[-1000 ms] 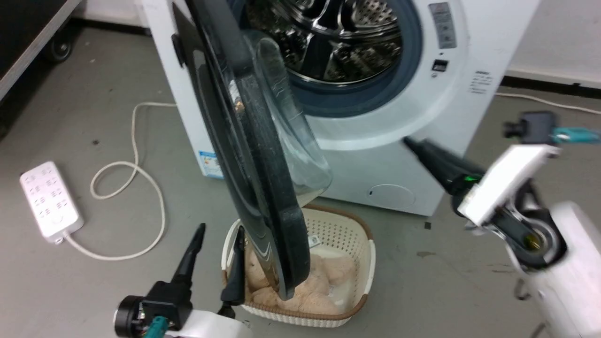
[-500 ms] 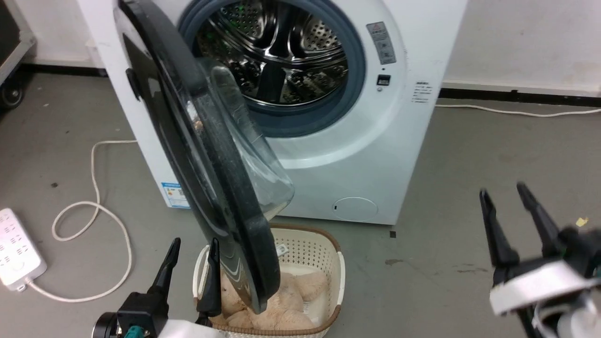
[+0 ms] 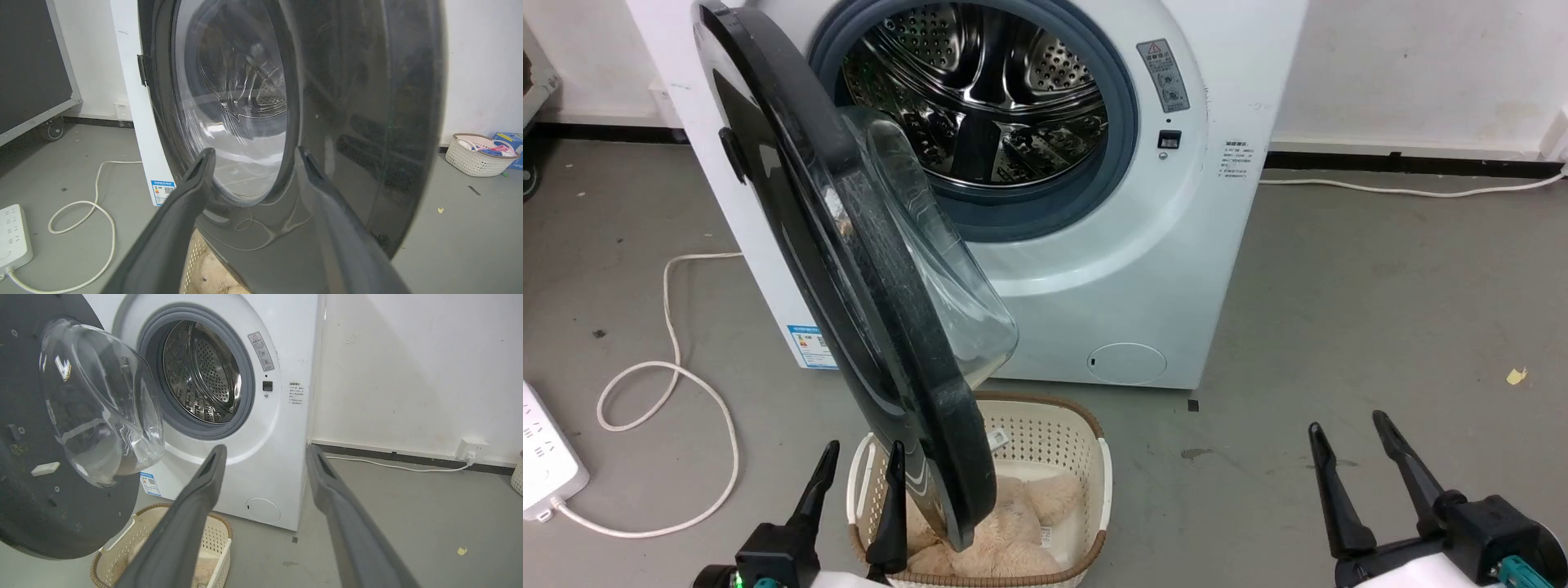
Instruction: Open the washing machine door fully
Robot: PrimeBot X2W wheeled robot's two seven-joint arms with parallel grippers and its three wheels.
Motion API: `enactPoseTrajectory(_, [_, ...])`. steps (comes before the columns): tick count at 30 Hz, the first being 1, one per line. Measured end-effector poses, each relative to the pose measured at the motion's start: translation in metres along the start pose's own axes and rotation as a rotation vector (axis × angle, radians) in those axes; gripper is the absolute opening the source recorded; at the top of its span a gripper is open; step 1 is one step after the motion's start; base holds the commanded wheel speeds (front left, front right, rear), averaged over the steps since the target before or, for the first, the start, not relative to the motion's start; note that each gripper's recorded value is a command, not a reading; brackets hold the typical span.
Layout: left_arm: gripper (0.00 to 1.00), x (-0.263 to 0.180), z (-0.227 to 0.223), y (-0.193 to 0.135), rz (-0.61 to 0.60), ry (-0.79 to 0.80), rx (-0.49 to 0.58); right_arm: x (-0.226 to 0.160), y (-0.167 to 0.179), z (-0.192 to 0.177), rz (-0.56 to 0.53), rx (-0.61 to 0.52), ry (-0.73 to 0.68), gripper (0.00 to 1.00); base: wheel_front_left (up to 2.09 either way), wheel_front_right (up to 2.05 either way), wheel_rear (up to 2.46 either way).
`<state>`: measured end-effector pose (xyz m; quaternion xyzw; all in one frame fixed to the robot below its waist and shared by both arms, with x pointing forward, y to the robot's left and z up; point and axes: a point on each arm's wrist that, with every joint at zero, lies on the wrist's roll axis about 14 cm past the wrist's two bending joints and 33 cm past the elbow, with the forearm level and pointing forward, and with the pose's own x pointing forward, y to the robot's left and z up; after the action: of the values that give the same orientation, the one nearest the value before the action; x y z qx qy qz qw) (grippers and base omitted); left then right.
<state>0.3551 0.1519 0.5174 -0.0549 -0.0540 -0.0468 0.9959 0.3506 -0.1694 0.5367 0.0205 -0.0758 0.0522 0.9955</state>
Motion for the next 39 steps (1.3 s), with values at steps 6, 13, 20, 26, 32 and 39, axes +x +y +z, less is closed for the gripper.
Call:
enactPoseTrajectory(6, [0.00,0.000,-0.005,0.000,0.004,0.014,0.003,-0.001,-0.002,0.002,-0.010,0.025,-0.015,1.00,0.00,0.00,0.00])
enactPoseTrajectory(13, [0.00,0.004,0.013,0.009,0.040,-0.043,-0.002,-0.001,-0.005,0.005,-0.021,0.033,-0.028,1.00,0.00,0.00,0.00])
enactPoseTrajectory(20, [0.00,0.012,0.142,0.044,0.182,-0.453,-0.073,0.001,-0.003,0.009,-0.017,0.038,-0.040,1.00,0.00,0.00,0.00])
enactPoseTrajectory(26, [0.00,-0.010,0.250,0.014,0.091,-0.803,-0.033,0.001,0.000,0.011,-0.008,0.042,-0.047,1.00,0.00,0.00,0.00])
enactPoseTrajectory(32, [0.00,-0.016,0.286,-0.042,-0.082,-0.859,-0.013,0.001,0.002,0.010,-0.001,0.050,-0.045,1.00,0.00,0.00,0.00])
enactPoseTrajectory(39, [0.00,0.006,0.219,-0.109,-0.281,-0.575,-0.079,0.001,0.001,0.004,-0.006,0.054,-0.026,1.00,0.00,0.00,0.00])
